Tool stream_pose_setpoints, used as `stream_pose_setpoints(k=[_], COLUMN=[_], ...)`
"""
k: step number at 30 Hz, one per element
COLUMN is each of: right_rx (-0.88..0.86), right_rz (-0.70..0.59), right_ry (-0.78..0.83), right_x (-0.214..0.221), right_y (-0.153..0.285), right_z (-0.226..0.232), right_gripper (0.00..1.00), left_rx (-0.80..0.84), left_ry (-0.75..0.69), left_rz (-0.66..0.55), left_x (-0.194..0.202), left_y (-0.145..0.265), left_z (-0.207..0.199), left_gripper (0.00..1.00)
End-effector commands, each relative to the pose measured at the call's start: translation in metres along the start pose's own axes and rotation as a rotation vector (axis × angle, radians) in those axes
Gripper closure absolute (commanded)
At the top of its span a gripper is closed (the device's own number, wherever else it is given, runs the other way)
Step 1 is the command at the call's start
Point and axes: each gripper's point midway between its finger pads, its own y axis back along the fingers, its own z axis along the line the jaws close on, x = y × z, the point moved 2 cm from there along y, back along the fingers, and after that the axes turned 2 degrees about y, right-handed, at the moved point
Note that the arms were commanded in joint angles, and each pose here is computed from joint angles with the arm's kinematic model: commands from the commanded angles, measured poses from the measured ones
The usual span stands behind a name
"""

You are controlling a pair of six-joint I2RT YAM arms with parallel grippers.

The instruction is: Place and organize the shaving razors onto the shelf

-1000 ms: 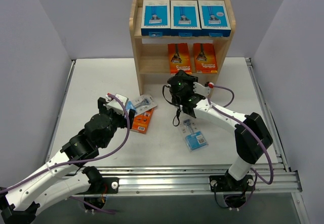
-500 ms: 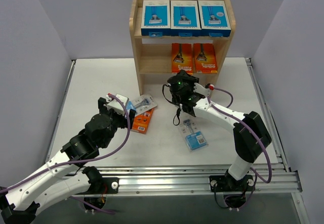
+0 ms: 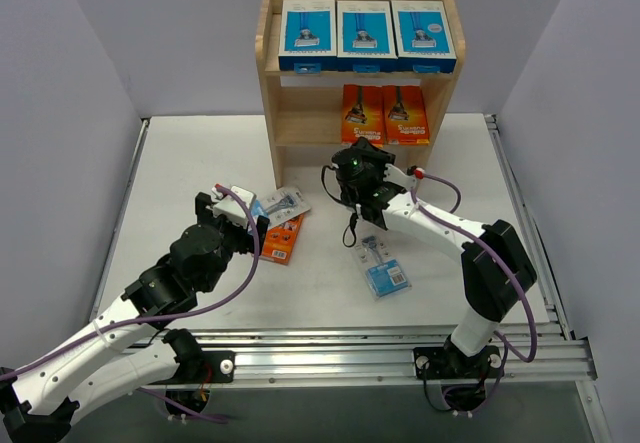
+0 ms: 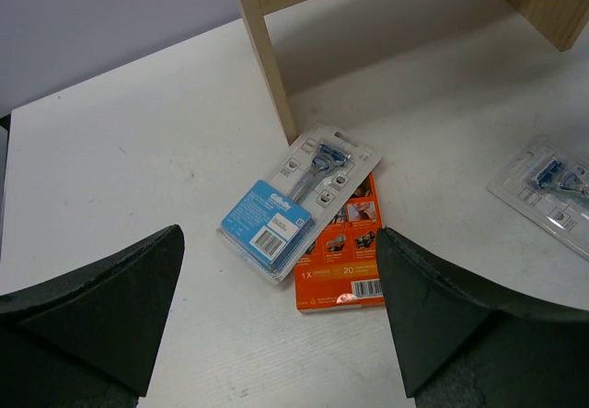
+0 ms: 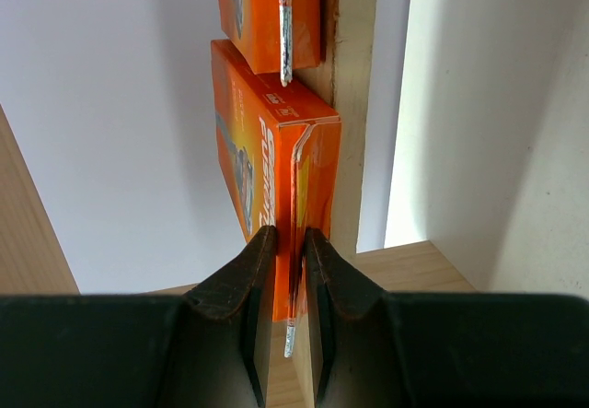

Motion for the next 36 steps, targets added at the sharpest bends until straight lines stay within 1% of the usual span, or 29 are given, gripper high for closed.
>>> stream_pose_setpoints(k=[1, 22, 28, 29, 34, 35, 36], right_rx=[-0.042, -0.043, -0.042, -0.041, -0.041, -0.045, -0.048], right_rz=[-0.078, -0.066, -0.058, -0.057, -0.056, -0.055, -0.057], right_ry=[-0.07, -0.052, -0.05, -0.05, -0.042, -0.041, -0.04], right_x=[-0.0177, -0.0235, -0.0218, -0.0213, -0.0207, -0.0213, -0.0219], right_y=[-0.0028, -0.0085, -0.0091, -0.0094, -0.0096, -0.0087, -0.0084], right_z=[0.0239, 0.0279, 0.0283, 0.0273, 0.0268, 0.0289, 0.0304], right_gripper=[1.0, 1.0, 0.94, 0.91, 0.84, 0.8, 0.77], left_rx=[-0.006, -0.014, -0.016, -0.017, -0.014, -0.014, -0.016], left_ry=[0.019, 0.02, 0.02, 0.02, 0.02, 0.019, 0.019], left_rz=[-0.048, -0.047, -0.051, -0.05, -0.05, -0.049, -0.049], left_x=[-0.012, -0.0127, -0.0139, -0.0133, -0.0136, -0.013, -0.0129], left_y=[-0.0009, -0.001, -0.0002, -0.0004, -0.0001, -0.0003, -0.0004], left_z=[0.0001, 0.0015, 0.0021, 0.0024, 0.0019, 0.0018, 0.0022], left_gripper=[0.06, 0.06, 0.06, 0.06, 0.06, 0.06, 0.06])
